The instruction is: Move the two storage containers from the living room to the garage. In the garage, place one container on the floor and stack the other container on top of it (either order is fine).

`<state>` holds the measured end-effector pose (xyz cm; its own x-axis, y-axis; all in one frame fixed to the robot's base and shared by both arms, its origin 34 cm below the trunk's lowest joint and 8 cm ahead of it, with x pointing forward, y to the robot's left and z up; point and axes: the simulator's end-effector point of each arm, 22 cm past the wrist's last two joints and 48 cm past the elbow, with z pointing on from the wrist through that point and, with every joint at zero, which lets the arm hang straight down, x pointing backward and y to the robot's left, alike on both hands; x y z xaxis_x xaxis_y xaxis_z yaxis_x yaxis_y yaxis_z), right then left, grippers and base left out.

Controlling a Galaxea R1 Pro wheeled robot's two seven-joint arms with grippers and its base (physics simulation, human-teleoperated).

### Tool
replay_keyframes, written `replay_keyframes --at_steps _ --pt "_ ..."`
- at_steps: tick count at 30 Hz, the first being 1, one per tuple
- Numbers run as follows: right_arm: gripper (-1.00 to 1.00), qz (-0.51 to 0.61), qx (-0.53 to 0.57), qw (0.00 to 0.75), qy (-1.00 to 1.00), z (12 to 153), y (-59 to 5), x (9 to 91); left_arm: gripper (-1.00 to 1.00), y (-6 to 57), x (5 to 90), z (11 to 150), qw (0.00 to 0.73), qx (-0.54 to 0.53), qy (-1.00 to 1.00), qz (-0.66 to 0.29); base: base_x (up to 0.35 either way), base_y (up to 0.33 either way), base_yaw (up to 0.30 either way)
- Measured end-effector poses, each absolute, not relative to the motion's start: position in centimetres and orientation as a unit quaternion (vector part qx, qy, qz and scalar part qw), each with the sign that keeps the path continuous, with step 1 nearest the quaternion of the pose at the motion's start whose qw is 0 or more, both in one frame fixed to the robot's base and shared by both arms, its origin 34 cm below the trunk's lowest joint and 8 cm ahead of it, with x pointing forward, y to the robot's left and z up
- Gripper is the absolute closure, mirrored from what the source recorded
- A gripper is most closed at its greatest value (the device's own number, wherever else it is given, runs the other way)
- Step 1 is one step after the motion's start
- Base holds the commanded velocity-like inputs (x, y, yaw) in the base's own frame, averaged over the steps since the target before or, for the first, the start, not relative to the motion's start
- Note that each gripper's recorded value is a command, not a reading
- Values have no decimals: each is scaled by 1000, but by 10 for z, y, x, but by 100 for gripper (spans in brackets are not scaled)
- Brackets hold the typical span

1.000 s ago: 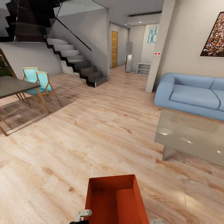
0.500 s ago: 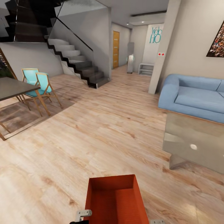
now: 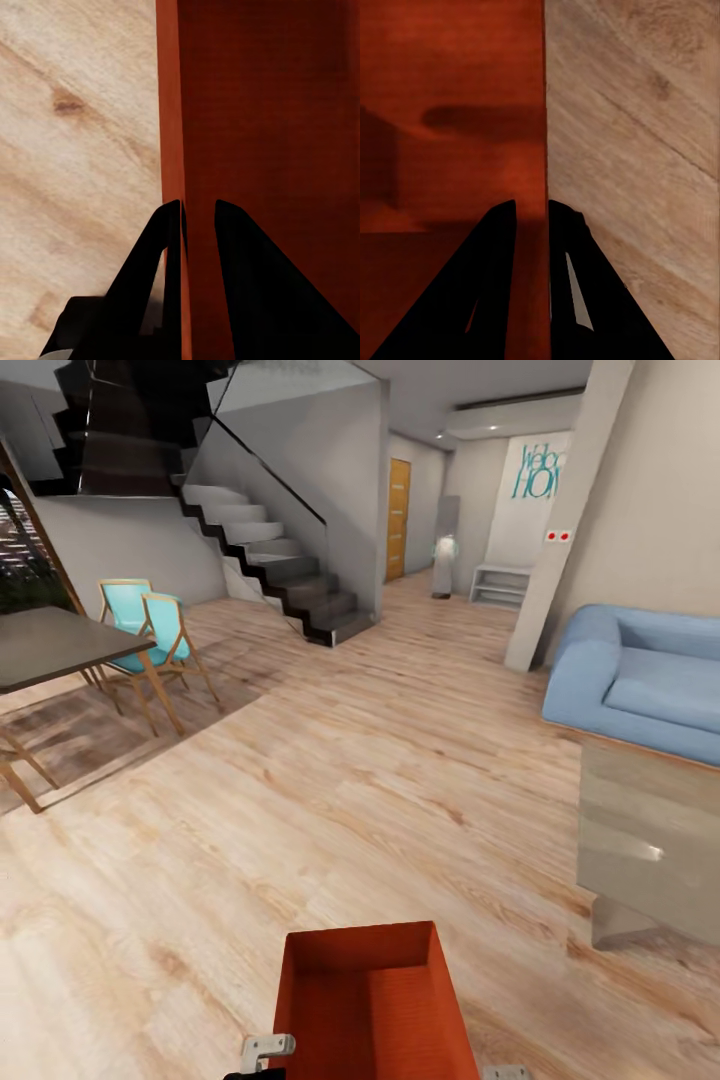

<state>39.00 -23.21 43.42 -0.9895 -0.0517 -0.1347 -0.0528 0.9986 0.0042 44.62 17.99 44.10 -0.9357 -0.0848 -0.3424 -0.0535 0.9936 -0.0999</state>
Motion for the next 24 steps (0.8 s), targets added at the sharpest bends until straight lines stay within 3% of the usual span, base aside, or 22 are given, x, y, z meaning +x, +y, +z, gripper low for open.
replay_keyframes --at_steps 13,24 --pt "100 3 -27 67 997 434 -232 390 100 180 445 440 175 -36 983 -45 298 90 13" --pt "100 3 -27 67 997 434 -232 390 100 180 445 440 176 -37 983 -45 303 4 -109"
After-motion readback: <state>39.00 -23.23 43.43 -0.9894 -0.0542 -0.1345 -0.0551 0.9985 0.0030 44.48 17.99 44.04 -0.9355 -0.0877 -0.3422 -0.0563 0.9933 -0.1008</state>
